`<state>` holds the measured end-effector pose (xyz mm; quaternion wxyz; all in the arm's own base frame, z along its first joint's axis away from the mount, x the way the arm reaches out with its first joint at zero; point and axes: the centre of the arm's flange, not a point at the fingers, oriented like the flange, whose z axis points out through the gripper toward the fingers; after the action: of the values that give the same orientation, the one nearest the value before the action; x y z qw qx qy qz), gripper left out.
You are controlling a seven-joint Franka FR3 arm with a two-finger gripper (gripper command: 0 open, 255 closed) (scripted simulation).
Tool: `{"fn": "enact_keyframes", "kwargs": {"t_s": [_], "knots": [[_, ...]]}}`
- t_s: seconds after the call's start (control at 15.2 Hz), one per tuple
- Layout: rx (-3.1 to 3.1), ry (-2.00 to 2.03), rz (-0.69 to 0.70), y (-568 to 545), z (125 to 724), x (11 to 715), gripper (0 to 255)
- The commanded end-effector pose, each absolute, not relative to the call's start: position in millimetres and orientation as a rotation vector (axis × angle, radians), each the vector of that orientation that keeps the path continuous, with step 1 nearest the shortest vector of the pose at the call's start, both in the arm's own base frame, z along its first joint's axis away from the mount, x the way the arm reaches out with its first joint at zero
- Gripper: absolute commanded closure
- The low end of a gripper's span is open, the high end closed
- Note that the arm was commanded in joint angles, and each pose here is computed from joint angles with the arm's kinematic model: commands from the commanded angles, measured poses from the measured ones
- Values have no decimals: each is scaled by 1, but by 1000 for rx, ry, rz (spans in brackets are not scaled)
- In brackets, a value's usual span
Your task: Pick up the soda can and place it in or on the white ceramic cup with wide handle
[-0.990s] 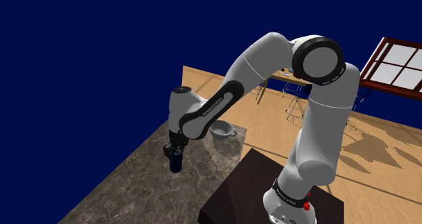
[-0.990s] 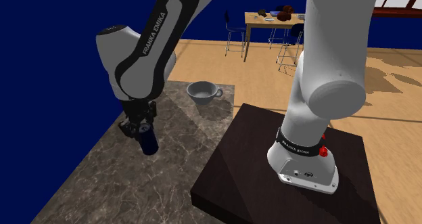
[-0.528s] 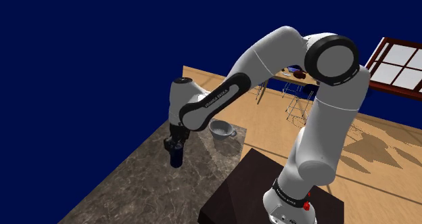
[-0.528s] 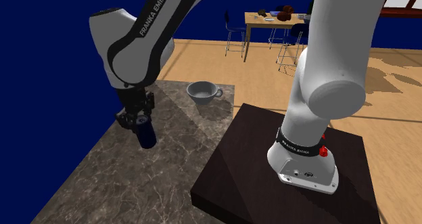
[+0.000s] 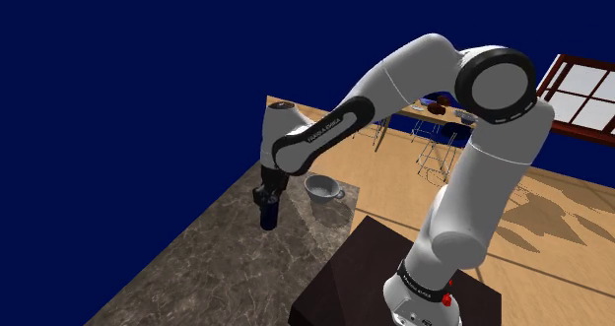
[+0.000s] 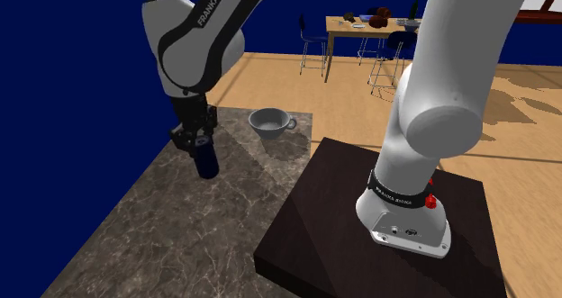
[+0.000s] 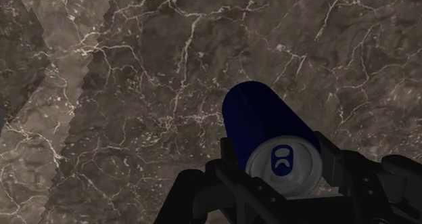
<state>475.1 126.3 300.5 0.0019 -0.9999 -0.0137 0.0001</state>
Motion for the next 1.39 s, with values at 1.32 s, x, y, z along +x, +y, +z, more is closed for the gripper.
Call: {"fn": "enact_keyframes", "kwargs": {"t_s": [1.32], "knots": [[-3137, -45, 0, -162, 318, 497, 255]]}}
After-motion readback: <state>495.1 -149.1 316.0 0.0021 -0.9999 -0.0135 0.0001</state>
